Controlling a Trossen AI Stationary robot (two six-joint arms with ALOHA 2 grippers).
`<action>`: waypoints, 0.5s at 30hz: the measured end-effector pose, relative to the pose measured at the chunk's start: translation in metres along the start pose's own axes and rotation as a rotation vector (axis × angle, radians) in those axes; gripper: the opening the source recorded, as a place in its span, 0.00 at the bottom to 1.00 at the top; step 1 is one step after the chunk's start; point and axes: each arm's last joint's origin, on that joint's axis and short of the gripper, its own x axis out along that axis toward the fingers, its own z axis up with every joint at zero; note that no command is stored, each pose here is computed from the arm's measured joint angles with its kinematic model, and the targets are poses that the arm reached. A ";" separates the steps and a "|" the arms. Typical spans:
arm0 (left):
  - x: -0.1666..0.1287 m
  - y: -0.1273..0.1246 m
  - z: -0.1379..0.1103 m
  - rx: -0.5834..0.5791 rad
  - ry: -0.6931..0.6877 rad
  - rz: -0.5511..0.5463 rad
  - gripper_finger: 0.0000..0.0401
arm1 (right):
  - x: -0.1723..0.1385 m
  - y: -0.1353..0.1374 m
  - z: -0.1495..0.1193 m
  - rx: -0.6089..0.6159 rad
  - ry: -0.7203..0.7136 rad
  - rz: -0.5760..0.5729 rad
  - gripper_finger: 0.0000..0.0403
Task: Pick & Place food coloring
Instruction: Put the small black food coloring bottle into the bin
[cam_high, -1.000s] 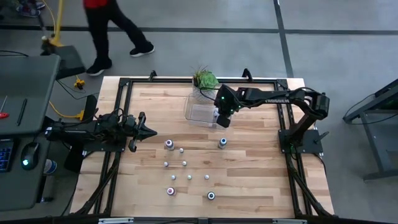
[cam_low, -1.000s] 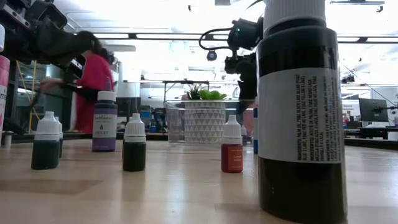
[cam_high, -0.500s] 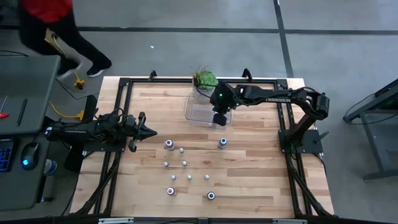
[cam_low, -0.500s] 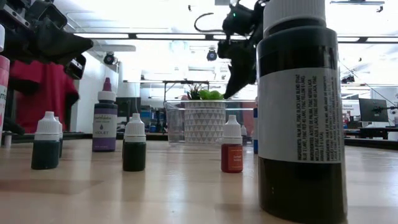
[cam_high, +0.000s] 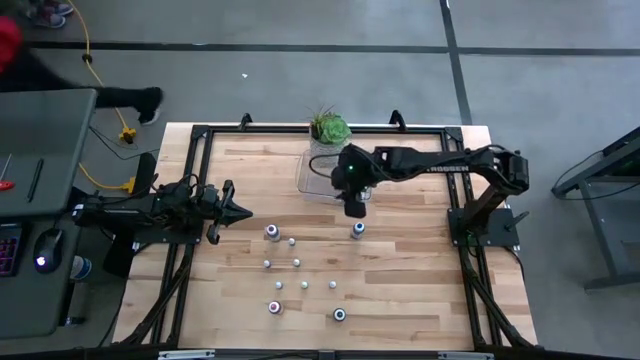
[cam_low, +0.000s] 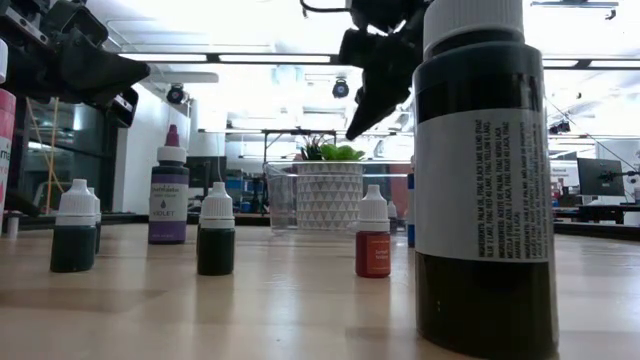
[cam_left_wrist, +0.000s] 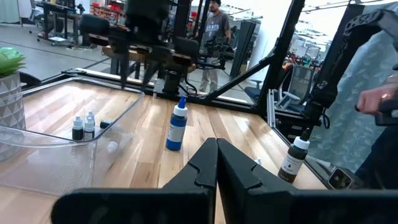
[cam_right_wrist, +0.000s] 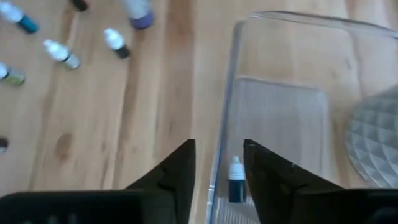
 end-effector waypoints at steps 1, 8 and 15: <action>0.000 0.000 0.000 0.000 0.000 0.000 0.00 | 0.000 0.003 0.001 -0.021 0.000 0.008 0.33; 0.000 0.000 0.000 0.000 0.000 0.000 0.00 | 0.003 0.027 0.005 -0.091 -0.016 0.050 0.42; 0.000 0.000 0.000 0.000 0.001 0.000 0.00 | 0.021 0.047 0.022 -0.131 -0.016 0.089 0.44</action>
